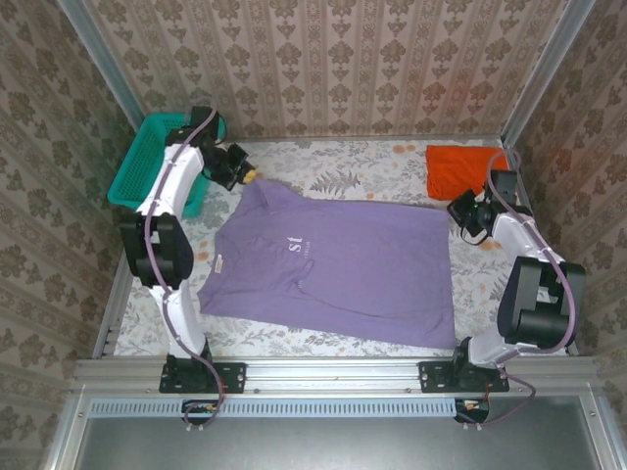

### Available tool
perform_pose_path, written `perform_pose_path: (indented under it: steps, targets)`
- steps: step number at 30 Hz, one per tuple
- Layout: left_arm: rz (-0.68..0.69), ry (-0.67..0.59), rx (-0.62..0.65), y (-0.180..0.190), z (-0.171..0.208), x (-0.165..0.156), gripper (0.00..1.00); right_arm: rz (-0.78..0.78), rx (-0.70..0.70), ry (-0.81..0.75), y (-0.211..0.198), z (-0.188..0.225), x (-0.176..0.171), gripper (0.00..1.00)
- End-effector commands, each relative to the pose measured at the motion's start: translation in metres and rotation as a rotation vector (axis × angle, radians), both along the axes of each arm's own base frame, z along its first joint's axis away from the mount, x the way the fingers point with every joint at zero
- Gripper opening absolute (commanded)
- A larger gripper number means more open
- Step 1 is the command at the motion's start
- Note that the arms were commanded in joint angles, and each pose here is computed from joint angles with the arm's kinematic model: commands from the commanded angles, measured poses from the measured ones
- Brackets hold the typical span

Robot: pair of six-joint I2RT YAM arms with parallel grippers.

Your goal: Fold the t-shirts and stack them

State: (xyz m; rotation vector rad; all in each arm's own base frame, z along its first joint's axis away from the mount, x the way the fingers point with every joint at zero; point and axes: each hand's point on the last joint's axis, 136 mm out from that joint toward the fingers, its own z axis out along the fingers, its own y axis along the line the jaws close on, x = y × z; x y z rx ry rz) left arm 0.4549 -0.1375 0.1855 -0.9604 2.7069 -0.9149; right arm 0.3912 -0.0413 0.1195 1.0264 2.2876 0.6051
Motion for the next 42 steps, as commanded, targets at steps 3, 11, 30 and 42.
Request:
perform_pose_path:
  steps: [3, 11, 30, 42]
  targets:
    - [-0.039, 0.061, -0.094, 0.004, 0.024, -0.037, 0.00, 0.038, -0.015, 0.025, 0.006, 0.002, -0.026, 0.00]
    - [-0.024, 0.097, -0.251, -0.006, 0.044, -0.063, 0.00, 0.039, -0.032, 0.060, 0.002, -0.003, -0.038, 0.00]
    - [-0.029, 0.216, -0.160, 0.011, 0.006, -0.179, 0.02, 0.062, -0.061, 0.090, 0.003, -0.008, -0.058, 0.00]
    - [0.019, 0.208, 0.083, 0.068, -0.033, -0.184, 0.32, -0.031, -0.003, 0.209, 0.007, -0.054, -0.108, 0.09]
